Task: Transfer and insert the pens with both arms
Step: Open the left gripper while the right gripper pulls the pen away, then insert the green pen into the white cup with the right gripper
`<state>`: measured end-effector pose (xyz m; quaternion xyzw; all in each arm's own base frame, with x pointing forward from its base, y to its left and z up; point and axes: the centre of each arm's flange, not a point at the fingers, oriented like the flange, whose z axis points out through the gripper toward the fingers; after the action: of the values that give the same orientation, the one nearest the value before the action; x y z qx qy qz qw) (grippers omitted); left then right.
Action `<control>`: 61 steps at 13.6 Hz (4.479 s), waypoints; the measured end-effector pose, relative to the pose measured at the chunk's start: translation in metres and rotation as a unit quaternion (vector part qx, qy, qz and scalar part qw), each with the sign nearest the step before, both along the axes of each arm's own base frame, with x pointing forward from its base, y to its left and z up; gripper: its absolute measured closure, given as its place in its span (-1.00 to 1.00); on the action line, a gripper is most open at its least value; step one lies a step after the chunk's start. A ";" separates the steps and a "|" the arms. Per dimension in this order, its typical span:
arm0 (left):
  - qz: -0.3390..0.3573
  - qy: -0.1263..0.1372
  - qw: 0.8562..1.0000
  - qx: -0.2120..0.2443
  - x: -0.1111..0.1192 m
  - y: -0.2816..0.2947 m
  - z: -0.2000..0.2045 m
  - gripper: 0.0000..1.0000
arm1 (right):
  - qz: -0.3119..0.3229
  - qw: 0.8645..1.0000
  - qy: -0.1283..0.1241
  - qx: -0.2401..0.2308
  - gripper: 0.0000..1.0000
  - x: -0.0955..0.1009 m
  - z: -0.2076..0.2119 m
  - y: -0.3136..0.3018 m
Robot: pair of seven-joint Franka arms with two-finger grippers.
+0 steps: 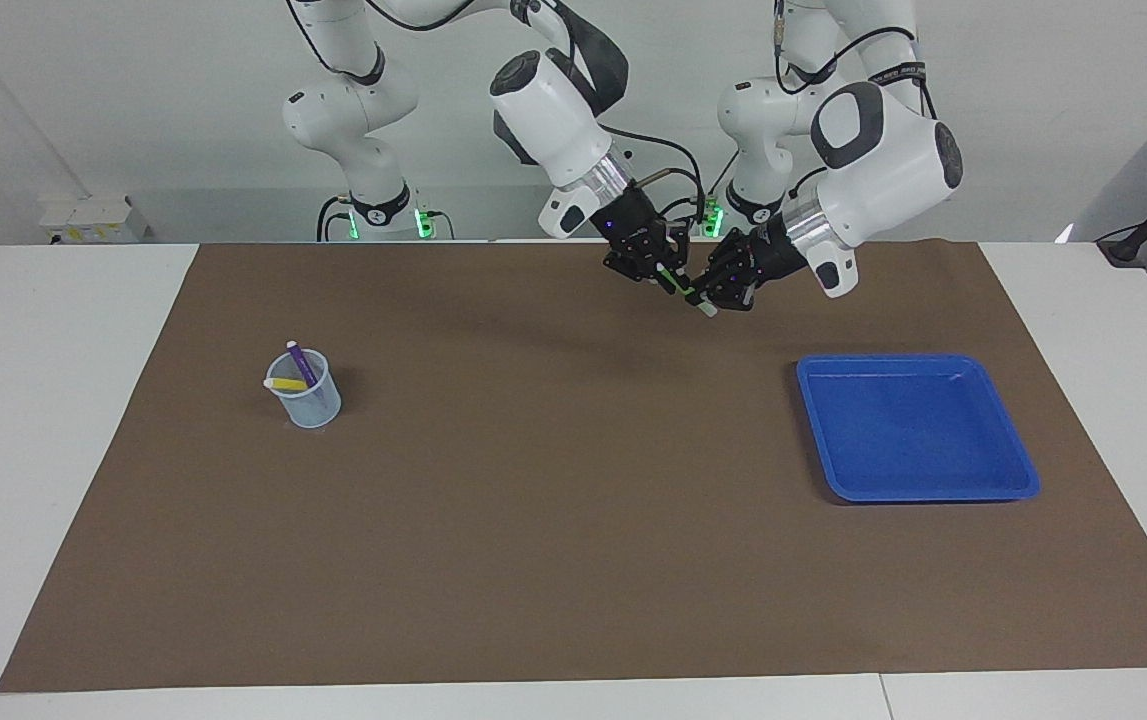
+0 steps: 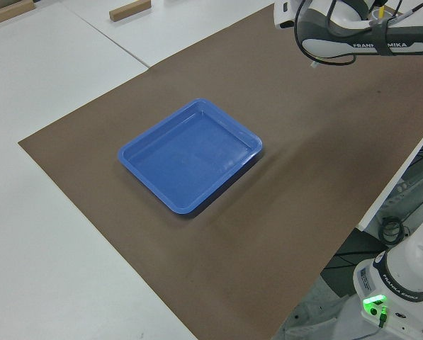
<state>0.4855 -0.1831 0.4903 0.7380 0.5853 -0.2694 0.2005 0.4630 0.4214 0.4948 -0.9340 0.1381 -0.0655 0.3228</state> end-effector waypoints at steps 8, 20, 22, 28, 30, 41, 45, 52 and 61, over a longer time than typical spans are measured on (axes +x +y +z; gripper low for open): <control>0.017 -0.013 0.999 0.029 0.008 0.033 0.002 -1.00 | 0.124 0.973 -0.029 -0.193 0.62 0.068 0.000 -0.146; 0.128 -0.079 0.983 0.107 0.042 0.178 0.040 -1.00 | 0.379 0.829 0.002 -0.411 0.62 0.088 -0.025 -0.426; 0.120 -0.092 0.980 0.129 0.044 0.180 0.047 -1.00 | 0.381 0.829 0.011 -0.408 0.62 0.081 -0.032 -0.429; -0.061 -0.183 0.949 0.250 0.049 0.175 0.070 -1.00 | 0.395 0.827 0.026 -0.400 0.59 0.067 -0.059 -0.423; -0.167 -0.224 0.921 0.272 0.050 0.193 0.090 -1.00 | 0.397 0.826 0.029 -0.399 0.39 0.065 -0.063 -0.422; -0.558 -0.258 0.756 0.224 0.035 0.174 0.161 -1.00 | 0.359 0.865 0.028 -0.348 -1.00 0.073 0.058 -0.401; -0.575 -0.247 0.751 0.209 0.036 0.163 0.151 -1.00 | 0.361 0.870 0.050 -0.333 -1.00 0.050 0.142 -0.379; -0.578 -0.232 0.757 0.198 0.037 0.168 0.130 -1.00 | 0.315 0.887 0.040 -0.335 -1.00 0.068 0.123 -0.368; -0.563 -0.263 0.761 0.187 0.041 0.167 0.134 -1.00 | 0.285 0.896 0.058 -0.335 -1.00 0.067 0.106 -0.360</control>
<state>0.5270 -0.0159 0.6239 0.9994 0.0282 -0.0143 0.0165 0.5297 0.0616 0.6008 -0.9885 -0.1451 0.0415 -0.0126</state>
